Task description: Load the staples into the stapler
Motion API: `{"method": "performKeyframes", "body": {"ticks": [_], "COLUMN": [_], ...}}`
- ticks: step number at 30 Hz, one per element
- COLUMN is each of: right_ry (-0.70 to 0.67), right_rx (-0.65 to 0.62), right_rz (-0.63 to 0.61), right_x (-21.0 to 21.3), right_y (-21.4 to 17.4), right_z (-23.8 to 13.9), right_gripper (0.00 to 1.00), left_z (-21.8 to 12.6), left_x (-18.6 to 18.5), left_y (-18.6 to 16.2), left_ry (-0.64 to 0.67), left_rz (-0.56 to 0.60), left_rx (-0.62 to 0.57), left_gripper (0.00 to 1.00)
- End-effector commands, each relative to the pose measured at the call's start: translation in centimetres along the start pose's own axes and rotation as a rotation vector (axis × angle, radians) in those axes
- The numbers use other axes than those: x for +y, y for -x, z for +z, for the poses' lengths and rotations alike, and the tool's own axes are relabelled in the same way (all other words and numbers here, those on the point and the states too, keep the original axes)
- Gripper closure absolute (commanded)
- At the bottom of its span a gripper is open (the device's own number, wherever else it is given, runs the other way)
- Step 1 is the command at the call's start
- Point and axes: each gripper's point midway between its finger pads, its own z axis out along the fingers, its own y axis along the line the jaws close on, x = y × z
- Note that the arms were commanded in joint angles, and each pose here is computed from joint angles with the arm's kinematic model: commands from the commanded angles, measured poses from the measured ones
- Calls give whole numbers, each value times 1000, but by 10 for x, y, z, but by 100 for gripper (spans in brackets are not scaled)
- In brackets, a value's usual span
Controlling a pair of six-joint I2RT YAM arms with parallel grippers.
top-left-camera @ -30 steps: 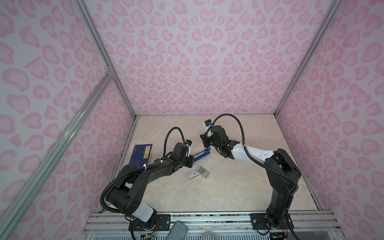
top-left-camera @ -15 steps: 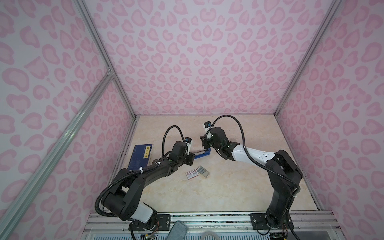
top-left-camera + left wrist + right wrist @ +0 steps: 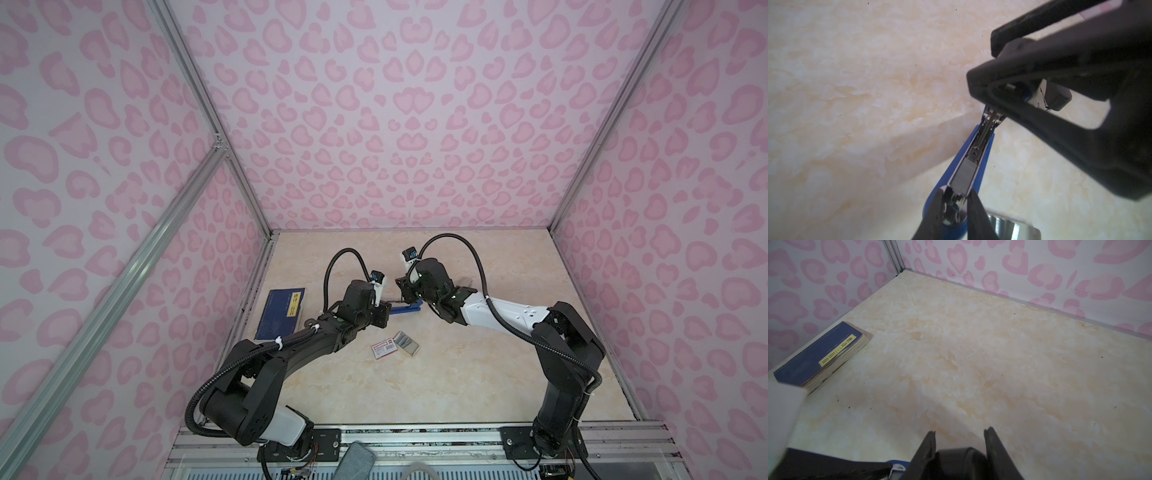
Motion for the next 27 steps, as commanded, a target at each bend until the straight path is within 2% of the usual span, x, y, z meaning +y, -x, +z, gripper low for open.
{"method": "performKeyframes", "body": {"ticks": [1,11,17,21,27], "right_ry": [183,196,195,184,139], "right_rx": [33,28,10,-5,-21], "right_rz": [96,102,121,153,205], "right_x": [39,42,40,32,12], "right_y": [-5,-3,1,3,-1], "right_z": [-5,-6,-10,-13,-19], "right_gripper": [63,59,52,47,47], "left_z": [-1,-1,-1,0,8], "left_x": [-15,-15,-14,-12,-9], "left_y": [16,17,16,14,4], "left_ry": [-67,-66,-61,-52,-32], "left_rz": [1,2,2,2,15], "left_rx": [-51,-54,-51,-46,-22], "left_gripper": [77,77,77,77,77]}}
